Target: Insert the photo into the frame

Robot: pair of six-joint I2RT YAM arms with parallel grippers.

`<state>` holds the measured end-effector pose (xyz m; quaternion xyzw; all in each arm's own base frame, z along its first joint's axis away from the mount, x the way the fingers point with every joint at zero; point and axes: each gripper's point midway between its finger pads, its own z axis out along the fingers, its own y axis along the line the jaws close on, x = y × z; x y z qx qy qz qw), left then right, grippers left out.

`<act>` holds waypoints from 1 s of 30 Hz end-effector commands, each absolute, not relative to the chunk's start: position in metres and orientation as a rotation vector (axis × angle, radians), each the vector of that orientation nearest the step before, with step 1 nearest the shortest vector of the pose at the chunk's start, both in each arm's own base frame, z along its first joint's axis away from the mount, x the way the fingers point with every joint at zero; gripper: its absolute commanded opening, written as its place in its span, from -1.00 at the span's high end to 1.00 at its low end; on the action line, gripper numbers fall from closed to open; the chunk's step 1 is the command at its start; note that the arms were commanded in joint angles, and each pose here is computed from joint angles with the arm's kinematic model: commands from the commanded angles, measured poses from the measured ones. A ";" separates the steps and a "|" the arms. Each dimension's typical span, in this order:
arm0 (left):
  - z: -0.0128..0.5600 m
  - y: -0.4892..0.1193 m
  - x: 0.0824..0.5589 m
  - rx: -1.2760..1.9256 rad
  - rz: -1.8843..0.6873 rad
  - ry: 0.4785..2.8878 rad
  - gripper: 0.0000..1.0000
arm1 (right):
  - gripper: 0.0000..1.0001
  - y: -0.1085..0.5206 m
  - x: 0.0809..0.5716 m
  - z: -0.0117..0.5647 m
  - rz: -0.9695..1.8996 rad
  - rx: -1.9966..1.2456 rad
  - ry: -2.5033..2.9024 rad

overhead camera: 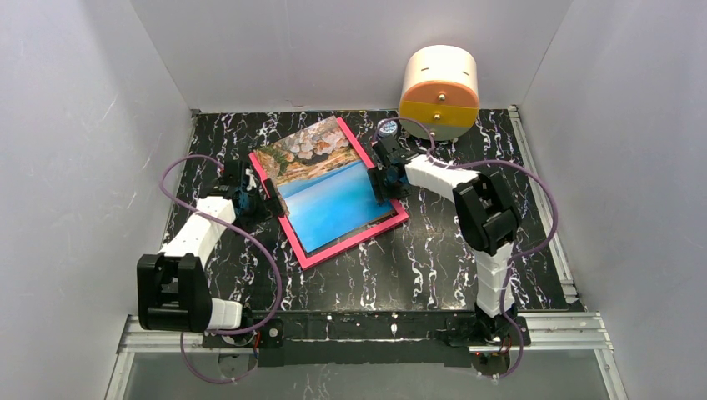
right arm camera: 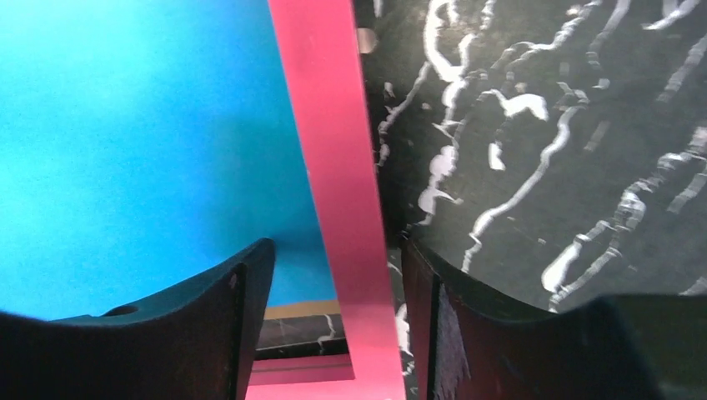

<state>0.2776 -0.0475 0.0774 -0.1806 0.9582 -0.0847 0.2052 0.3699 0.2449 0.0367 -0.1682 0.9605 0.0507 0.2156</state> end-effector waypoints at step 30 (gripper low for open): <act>0.144 -0.010 0.286 -0.687 0.004 2.492 -0.97 | 0.50 0.366 0.333 0.044 0.490 -0.436 2.701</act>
